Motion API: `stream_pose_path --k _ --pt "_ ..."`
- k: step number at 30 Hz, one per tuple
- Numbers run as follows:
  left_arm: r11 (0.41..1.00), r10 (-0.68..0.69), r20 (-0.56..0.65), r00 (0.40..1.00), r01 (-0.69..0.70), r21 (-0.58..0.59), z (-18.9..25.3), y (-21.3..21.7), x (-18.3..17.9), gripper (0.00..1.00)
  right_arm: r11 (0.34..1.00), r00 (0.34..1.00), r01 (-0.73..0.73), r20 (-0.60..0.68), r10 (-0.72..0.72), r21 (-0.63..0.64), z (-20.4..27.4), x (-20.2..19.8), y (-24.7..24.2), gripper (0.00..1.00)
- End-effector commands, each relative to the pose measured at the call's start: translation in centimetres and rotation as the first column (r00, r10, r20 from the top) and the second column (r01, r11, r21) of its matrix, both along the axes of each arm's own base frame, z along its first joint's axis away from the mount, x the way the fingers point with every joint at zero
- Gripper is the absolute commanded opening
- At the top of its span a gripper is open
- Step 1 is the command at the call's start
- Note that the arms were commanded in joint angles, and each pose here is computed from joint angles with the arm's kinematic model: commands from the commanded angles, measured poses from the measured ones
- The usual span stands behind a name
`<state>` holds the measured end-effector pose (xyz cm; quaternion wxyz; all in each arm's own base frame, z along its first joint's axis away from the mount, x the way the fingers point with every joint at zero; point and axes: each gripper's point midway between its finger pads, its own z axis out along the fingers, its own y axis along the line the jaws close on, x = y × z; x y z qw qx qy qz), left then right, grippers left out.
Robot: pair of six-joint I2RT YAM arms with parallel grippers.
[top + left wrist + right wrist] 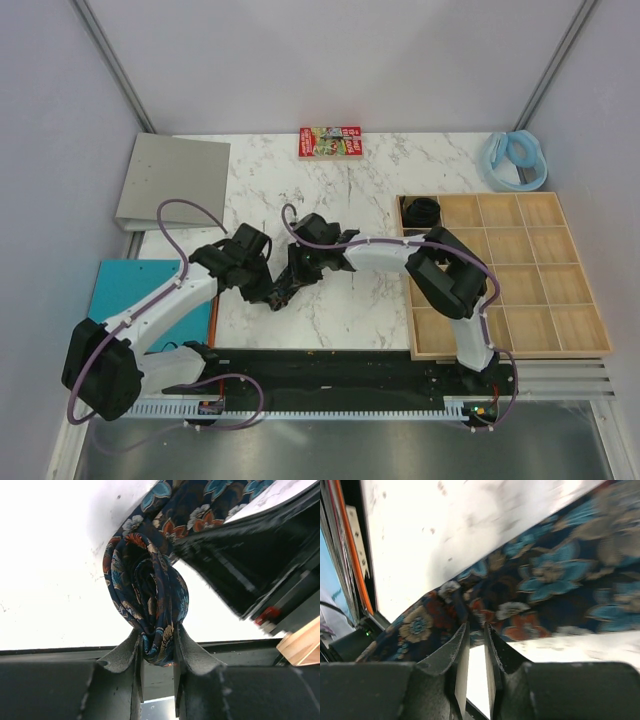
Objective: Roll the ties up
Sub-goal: Roll the tie at the center of the board.
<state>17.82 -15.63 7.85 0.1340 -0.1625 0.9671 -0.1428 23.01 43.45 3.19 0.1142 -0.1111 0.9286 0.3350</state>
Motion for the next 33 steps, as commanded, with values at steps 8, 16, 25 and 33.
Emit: stream_pose_path --k 8,16,25,33 --pt "0.999 -0.035 0.055 0.998 0.035 0.000 1.6 0.3 1.4 0.09 0.989 0.999 0.002 0.040 -0.008 0.145 6.4 1.2 0.4 0.23" --pt "0.999 -0.034 0.035 0.999 0.033 0.031 1.2 1.9 1.2 0.09 0.983 0.999 -0.047 0.002 0.047 0.178 5.7 -2.7 3.1 0.21" --pt "0.997 -0.062 0.013 0.998 0.061 0.037 1.5 3.5 1.2 0.08 0.973 0.992 -0.107 -0.049 0.119 0.204 4.9 -7.2 6.2 0.20" --pt "0.990 -0.128 -0.032 0.991 0.130 0.063 1.3 3.2 2.1 0.08 0.978 0.990 -0.104 -0.076 0.119 0.183 2.8 -6.3 6.1 0.19"
